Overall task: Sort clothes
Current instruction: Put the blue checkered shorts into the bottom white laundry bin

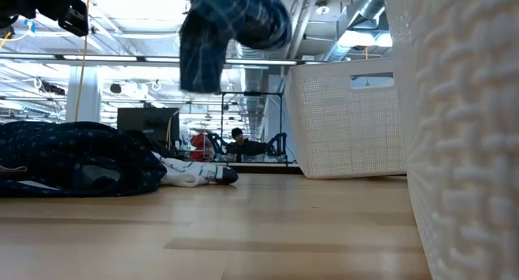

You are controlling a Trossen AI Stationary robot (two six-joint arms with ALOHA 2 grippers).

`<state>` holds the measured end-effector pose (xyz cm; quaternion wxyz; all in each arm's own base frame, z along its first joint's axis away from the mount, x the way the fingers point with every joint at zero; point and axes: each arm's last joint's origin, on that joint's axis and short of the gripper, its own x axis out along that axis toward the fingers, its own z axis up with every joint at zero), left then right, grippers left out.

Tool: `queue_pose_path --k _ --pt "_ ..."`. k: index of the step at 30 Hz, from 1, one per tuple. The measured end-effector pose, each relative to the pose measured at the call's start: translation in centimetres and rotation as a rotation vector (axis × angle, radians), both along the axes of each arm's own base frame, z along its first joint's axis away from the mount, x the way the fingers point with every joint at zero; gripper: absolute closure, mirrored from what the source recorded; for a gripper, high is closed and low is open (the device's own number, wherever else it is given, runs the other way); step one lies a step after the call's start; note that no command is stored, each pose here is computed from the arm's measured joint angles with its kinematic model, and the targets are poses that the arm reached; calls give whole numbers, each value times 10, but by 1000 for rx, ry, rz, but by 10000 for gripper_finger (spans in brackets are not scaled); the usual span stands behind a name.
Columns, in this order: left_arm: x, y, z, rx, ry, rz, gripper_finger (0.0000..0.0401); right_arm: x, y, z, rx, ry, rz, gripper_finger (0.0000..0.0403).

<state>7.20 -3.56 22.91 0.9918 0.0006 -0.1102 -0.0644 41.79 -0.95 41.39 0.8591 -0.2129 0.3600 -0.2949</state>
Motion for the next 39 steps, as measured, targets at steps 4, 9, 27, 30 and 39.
queue_pose_path --k 4,9,27,30,39 --pt "0 0 0 -3 1 0 296 -19 0 23 1 -60 0 386" --pt "0 0 0 -4 0 0 296 -46 -1 50 -7 -129 -13 386" --pt "0 0 0 -18 2 -3 296 -142 -38 79 25 -94 -349 387" --pt "0 0 0 -18 2 -3 296 -150 -40 79 33 -77 -368 387" --pt "0 0 0 -21 5 1 296 -180 -40 96 58 -95 -303 387"
